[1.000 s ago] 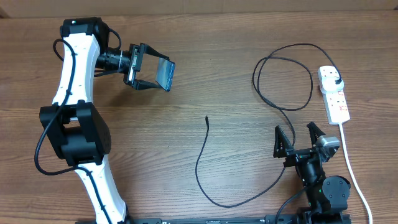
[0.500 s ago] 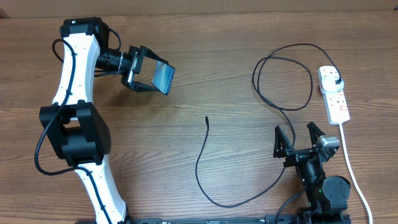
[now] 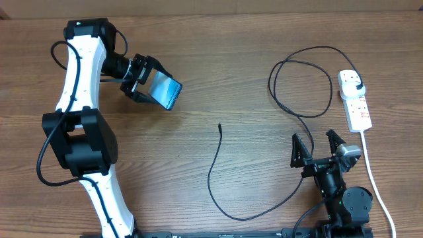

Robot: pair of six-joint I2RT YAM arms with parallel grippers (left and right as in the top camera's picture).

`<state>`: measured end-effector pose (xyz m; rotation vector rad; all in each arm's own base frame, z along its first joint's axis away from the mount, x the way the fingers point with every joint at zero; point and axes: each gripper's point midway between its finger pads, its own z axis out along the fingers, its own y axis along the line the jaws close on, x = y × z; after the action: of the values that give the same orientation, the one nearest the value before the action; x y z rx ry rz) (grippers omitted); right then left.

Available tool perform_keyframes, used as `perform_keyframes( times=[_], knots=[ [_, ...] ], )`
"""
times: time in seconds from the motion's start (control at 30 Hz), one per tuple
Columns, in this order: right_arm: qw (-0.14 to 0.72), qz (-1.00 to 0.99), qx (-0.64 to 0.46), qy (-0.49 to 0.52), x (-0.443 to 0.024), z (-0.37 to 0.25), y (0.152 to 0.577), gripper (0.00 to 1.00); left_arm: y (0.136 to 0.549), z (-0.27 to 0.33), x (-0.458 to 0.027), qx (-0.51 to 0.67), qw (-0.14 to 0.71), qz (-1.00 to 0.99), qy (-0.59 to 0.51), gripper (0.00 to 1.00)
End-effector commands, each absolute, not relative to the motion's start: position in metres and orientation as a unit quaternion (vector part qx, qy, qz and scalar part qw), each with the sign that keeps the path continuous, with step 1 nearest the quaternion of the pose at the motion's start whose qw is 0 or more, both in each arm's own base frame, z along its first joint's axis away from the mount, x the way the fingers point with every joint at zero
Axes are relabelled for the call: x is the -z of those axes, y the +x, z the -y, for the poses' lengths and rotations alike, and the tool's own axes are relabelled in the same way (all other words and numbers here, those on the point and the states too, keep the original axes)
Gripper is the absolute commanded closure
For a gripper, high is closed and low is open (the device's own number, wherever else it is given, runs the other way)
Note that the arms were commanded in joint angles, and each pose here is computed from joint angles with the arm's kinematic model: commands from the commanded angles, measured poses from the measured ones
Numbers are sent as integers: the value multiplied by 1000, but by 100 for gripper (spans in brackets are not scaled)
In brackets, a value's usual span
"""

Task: Plug charger to phone and switch on socket
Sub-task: 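Lift the phone with the left gripper and tilt it upright, then bring the phone toward center while the right gripper reaches toward it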

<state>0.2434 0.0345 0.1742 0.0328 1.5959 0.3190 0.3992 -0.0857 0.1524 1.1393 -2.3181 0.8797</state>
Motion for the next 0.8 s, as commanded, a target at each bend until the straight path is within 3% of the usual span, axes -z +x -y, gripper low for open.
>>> perform_keyframes(
  times=[0.0, 0.27, 0.6, 0.77],
  knots=[
    [688, -712, -138, 13, -172, -34, 244, 0, 402, 70, -150, -274, 171, 853, 411, 96],
    [689, -712, -137, 13, -172, -34, 244, 0, 401, 51, -132, -192, 133, 890, 392, 96],
    [700, -702, -129, 20, -179, -30, 244, 0, 400, 69, -132, -192, 129, 907, 353, 96],
    [712, -668, -215, -21, -204, -58, 236, 0, 405, 75, -134, -209, 125, 904, 350, 96]
  ],
)
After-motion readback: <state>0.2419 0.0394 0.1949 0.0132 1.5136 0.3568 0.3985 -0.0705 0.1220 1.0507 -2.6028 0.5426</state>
